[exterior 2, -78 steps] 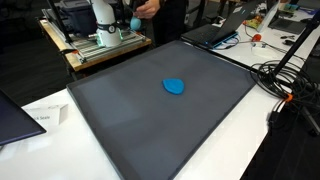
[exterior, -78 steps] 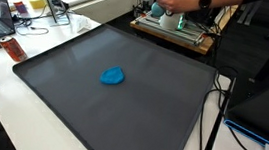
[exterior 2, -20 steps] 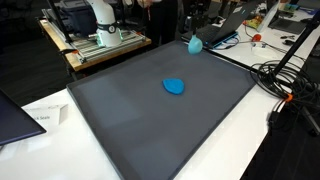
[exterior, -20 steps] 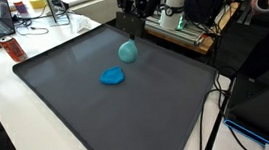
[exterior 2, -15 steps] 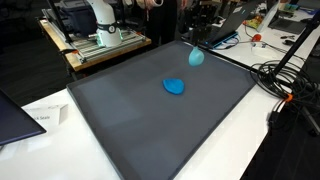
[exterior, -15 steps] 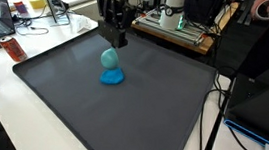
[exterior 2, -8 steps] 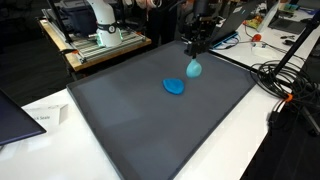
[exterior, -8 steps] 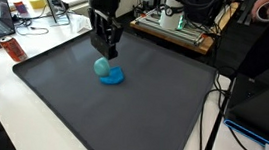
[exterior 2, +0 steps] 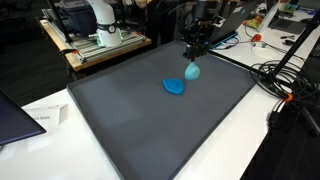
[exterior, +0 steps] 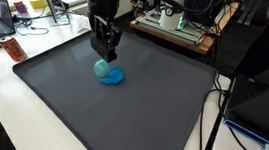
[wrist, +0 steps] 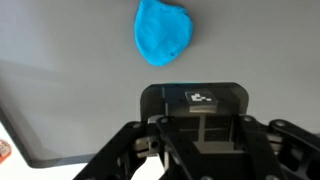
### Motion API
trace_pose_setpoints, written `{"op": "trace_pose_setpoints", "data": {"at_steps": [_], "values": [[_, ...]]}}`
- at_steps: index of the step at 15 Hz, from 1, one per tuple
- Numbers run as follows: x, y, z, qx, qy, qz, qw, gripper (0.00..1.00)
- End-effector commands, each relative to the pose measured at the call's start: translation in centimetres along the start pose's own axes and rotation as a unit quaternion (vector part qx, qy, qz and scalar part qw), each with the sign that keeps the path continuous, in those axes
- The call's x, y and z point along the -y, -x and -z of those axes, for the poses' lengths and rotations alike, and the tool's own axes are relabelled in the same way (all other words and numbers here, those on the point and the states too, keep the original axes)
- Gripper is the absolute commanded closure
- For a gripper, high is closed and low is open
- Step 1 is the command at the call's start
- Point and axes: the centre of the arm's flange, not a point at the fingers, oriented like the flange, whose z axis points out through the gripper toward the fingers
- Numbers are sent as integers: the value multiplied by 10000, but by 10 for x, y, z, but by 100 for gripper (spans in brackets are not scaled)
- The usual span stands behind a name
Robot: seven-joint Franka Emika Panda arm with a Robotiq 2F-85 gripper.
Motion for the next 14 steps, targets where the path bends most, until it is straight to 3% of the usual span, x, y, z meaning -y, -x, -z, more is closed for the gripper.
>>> {"op": "trace_pose_setpoints", "data": {"at_steps": [1, 5, 6, 14], "values": [[0, 0, 0, 0, 0, 0, 10000, 53], [0, 0, 0, 0, 0, 0, 10000, 53], [0, 0, 0, 0, 0, 0, 10000, 78], [4, 5, -30, -188, -33, -29, 9998, 78]]}}
